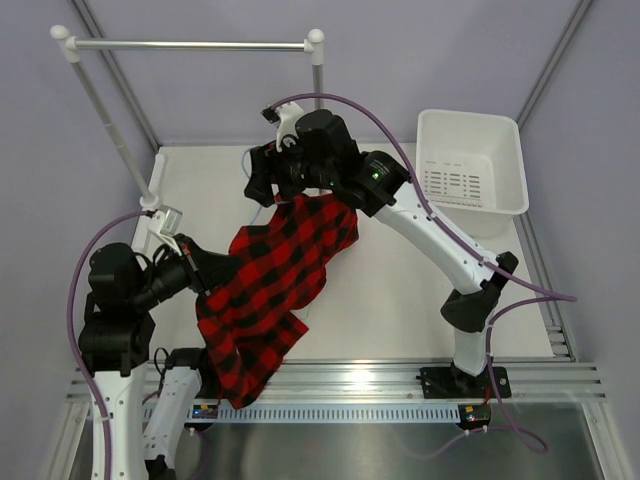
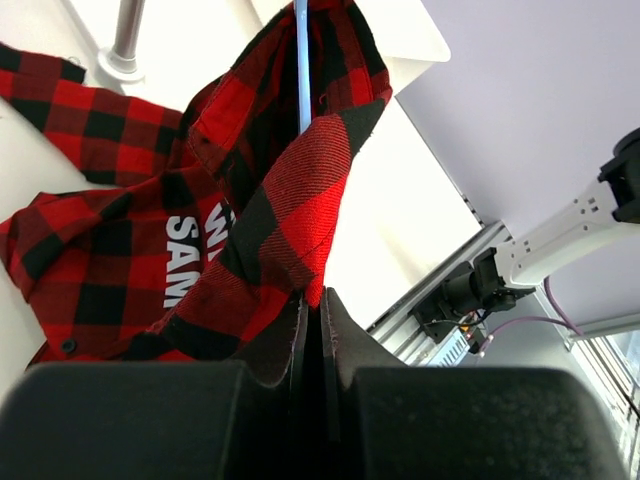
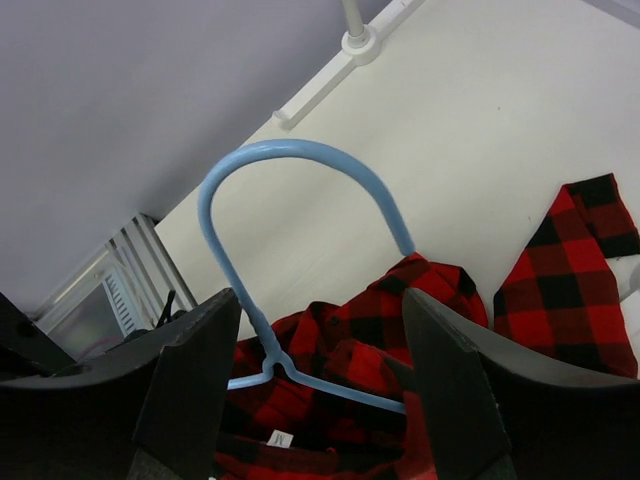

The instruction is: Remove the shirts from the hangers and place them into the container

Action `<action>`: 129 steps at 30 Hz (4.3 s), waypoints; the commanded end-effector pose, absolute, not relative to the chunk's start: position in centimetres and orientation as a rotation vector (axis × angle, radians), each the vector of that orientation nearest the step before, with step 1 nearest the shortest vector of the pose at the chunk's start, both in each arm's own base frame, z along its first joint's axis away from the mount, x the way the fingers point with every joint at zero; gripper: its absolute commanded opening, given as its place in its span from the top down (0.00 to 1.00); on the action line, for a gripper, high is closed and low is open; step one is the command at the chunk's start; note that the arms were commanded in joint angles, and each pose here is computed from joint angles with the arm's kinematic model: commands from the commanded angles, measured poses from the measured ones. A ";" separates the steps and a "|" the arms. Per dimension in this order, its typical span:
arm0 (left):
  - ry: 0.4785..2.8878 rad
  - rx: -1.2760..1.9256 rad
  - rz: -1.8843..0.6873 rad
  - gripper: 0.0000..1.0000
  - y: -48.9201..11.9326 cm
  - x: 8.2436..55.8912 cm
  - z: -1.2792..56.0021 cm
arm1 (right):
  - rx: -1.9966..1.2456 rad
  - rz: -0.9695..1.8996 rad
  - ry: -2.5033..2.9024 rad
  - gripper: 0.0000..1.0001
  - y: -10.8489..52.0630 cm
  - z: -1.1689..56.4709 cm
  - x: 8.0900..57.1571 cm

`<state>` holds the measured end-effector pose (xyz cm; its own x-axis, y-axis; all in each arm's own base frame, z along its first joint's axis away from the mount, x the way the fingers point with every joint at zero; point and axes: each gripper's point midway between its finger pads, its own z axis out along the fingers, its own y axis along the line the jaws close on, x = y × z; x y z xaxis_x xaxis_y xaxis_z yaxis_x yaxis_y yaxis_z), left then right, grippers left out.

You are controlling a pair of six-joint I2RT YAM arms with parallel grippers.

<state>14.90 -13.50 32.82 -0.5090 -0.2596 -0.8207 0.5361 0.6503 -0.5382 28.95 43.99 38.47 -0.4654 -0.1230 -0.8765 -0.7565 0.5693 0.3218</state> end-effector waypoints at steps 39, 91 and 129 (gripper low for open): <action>1.796 0.298 -1.050 1.00 -14.3 16.3 33.7 | -0.744 0.897 1.881 1.00 43.4 40.0 26.3; 1.818 0.214 -0.835 1.00 -12.0 15.7 31.3 | -0.048 0.158 1.865 1.00 22.2 43.6 34.8; 1.849 0.271 -1.029 1.00 -14.0 18.2 29.2 | 0.091 0.861 1.708 1.00 20.6 50.5 33.6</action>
